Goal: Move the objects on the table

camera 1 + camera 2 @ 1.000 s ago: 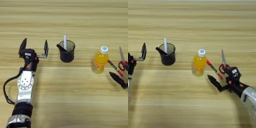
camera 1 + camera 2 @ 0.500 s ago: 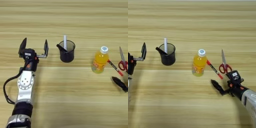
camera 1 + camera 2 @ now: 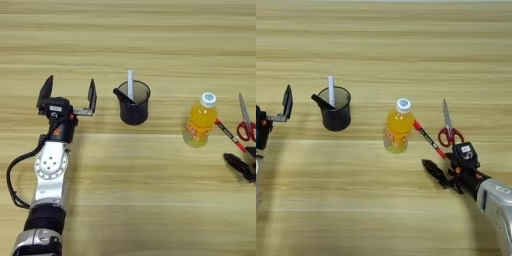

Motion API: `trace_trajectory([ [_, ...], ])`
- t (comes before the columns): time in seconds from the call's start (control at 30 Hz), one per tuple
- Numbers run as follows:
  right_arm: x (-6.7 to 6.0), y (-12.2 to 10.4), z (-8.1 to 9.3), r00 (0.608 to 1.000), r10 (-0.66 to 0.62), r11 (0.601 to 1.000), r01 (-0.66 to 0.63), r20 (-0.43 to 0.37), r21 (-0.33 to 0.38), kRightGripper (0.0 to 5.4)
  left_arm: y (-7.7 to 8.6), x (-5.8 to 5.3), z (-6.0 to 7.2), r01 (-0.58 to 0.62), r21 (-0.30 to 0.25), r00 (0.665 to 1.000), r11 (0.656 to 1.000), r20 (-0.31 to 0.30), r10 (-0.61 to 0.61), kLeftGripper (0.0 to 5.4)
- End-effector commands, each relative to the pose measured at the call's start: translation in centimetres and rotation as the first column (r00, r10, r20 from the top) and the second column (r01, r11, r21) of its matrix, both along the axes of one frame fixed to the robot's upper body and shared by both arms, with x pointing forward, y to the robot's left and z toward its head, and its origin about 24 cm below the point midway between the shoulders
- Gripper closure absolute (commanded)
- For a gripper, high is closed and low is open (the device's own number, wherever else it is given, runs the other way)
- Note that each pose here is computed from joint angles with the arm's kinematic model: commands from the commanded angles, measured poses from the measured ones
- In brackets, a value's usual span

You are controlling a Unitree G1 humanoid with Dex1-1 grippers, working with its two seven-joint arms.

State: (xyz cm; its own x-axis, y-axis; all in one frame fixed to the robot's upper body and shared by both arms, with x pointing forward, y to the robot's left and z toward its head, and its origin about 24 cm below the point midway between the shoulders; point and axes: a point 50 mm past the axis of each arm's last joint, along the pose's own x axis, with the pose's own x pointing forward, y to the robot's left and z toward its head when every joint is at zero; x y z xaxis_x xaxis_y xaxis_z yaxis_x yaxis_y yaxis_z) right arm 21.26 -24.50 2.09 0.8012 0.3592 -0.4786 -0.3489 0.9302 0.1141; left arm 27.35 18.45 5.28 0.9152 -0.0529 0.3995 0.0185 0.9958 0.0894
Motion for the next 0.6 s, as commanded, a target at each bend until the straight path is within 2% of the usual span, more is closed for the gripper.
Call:
trace_trajectory([
  [0.03,0.3,-0.1,-0.7,1.000,-0.018,0.998,0.016,-0.024,-0.056,1.75,0.1,0.1,0.2,0.004,0.008,1.000,1.000,0.008,-0.004,0.00],
  [0.33,0.8,-0.2,-1.5,1.000,-0.022,0.989,0.020,-0.007,-0.149,2.71,0.1,0.1,0.2,0.005,0.006,1.000,1.000,0.007,-0.005,0.00],
  [0.6,1.0,-0.4,-1.9,1.000,-0.028,0.986,0.027,-0.005,-0.165,3.54,0.1,0.1,0.2,0.006,0.005,1.000,1.000,0.008,-0.006,0.00],
])
